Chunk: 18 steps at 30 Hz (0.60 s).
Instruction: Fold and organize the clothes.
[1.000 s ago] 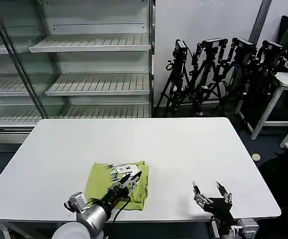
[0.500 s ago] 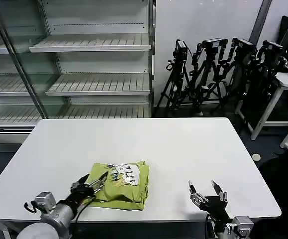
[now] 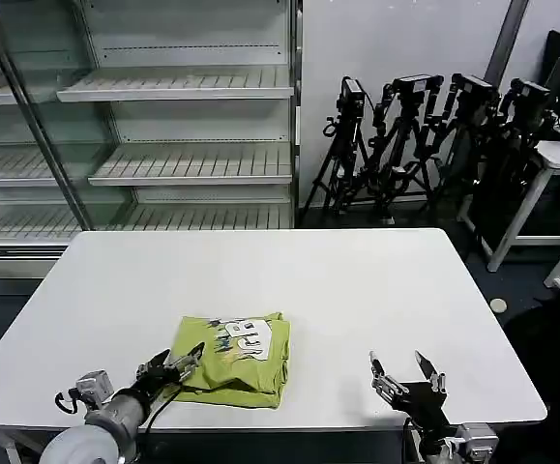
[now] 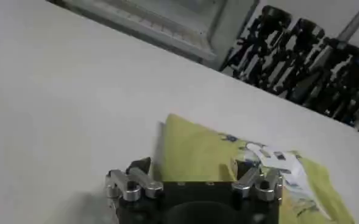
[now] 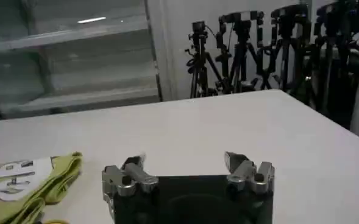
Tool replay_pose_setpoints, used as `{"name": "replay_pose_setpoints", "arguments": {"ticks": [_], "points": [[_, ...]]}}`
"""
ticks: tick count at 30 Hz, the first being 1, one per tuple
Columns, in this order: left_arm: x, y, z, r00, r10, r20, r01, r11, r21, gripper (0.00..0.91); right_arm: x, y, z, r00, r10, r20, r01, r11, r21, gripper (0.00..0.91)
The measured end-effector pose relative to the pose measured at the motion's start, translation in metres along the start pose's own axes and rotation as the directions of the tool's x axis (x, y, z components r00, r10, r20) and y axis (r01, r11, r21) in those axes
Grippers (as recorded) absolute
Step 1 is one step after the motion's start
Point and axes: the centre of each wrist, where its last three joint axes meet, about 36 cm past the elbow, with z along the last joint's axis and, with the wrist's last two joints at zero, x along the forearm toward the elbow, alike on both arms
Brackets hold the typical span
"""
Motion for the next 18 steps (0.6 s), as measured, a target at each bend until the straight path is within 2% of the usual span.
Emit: {"name": "replay_pose_setpoints", "arguments": {"ticks": [1, 2, 3, 4, 6, 18], "points": [[-0.002, -0.001, 0.0, 1.0, 0.008, -0.001, -0.008, 1.0, 0.009, 0.867, 0.001, 0.0, -0.001, 1.0, 0.002, 0.001, -0.002, 1.0, 0.001, 0.907], [-0.004, -0.003, 0.001, 1.0, 0.017, -0.004, -0.017, 1.0, 0.019, 0.625, 0.002, -0.001, -0.001, 1.0, 0.004, 0.002, -0.004, 1.0, 0.001, 0.907], [-0.006, -0.004, 0.002, 1.0, 0.023, -0.005, -0.023, 0.999, 0.029, 0.433, 0.003, -0.001, -0.002, 1.0, 0.006, 0.003, -0.006, 1.0, 0.002, 0.907], [-0.008, -0.004, 0.003, 1.0, 0.028, -0.006, -0.028, 0.999, 0.038, 0.181, 0.004, -0.002, -0.003, 1.0, 0.008, 0.003, -0.008, 1.0, 0.003, 0.907], [-0.012, -0.005, 0.003, 0.999, 0.036, -0.006, -0.036, 0.998, 0.059, 0.06, 0.007, -0.002, -0.003, 1.0, 0.012, 0.003, -0.012, 1.0, 0.003, 0.907], [-0.021, -0.005, 0.011, 0.997, 0.08, -0.017, -0.076, 0.982, 0.172, 0.04, 0.016, 0.001, -0.009, 1.0, 0.019, 0.006, -0.019, 1.0, 0.003, 0.907]]}}
